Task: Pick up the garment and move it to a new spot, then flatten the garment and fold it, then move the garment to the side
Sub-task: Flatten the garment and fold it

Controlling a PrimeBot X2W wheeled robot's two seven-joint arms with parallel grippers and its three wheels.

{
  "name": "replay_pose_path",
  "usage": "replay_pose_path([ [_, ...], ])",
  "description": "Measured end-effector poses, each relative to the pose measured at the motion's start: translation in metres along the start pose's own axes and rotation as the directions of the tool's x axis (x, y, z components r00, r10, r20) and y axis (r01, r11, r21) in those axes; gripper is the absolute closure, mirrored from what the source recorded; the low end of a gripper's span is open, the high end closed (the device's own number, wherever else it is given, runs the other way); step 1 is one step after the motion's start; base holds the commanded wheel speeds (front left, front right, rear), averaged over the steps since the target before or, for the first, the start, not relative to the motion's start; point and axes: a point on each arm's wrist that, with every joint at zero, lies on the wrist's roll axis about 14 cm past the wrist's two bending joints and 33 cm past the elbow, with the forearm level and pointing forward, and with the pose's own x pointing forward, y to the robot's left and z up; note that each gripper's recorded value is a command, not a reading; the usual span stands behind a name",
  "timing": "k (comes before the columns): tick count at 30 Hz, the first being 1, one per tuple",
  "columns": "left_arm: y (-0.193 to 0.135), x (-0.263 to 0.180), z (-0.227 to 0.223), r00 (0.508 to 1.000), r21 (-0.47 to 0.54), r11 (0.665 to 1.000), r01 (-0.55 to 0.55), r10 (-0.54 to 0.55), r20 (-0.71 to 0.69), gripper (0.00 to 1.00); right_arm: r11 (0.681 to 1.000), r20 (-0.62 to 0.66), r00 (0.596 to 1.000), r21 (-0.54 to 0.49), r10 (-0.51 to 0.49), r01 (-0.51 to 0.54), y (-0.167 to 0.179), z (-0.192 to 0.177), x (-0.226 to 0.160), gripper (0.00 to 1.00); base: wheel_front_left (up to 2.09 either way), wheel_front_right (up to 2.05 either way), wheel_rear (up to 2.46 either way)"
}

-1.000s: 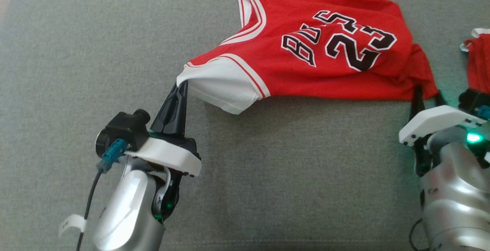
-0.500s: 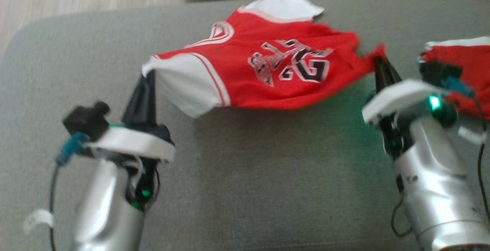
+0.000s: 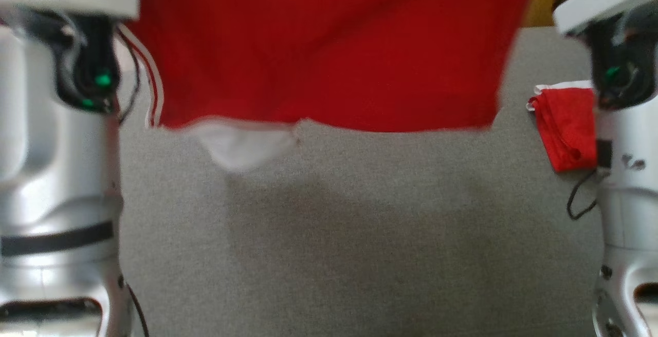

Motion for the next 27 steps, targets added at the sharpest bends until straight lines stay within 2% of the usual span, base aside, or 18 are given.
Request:
replay_pose_path([
  [2, -0.002, 0.008, 0.020, 0.999, -0.005, 1.000, -0.004, 0.004, 0.046, 1.00, 1.000, 0.042, 0.999, -0.024, -0.007, 0.008, 0.000, 0.019, 0.001, 1.00, 0.00, 0.00, 0.00],
  [7, 0.000, 0.010, 0.056, 0.993, -0.023, 0.999, -0.027, 0.030, 0.118, 1.00, 0.995, 0.071, 0.997, -0.098, -0.006, 0.013, 0.010, 0.038, -0.001, 1.00, 0.00, 0.00, 0.00],
  [12, 0.002, 0.006, 0.061, 0.994, -0.025, 0.999, -0.031, 0.033, 0.106, 1.00, 0.996, 0.005, 1.000, -0.082, -0.028, 0.029, 0.009, 0.022, -0.005, 1.00, 0.00, 0.00, 0.00],
  [16, 0.017, 0.003, 0.036, 0.998, -0.009, 0.998, -0.058, 0.058, 0.028, 1.00, 0.995, -0.091, 0.993, -0.081, -0.071, 0.064, -0.004, -0.007, -0.005, 1.00, 0.00, 0.00, 0.00],
  [20, 0.041, 0.010, -0.003, 0.994, 0.035, 0.996, -0.079, 0.082, -0.078, 1.00, 0.993, -0.147, 0.984, -0.077, -0.101, 0.090, -0.019, -0.027, 0.013, 1.00, 0.00, 0.00, 0.00],
  [24, 0.065, 0.044, -0.035, 0.987, 0.071, 0.994, -0.081, 0.090, -0.133, 1.00, 0.988, -0.141, 0.983, -0.118, -0.119, 0.103, -0.034, -0.037, 0.061, 1.00, 0.00, 0.00, 0.00],
  [27, 0.083, 0.079, -0.050, 0.988, 0.153, 0.986, -0.067, 0.087, -0.126, 1.00, 0.985, -0.093, 0.990, -0.140, -0.109, 0.096, -0.042, -0.038, 0.104, 1.00, 0.00, 0.00, 0.00],
])
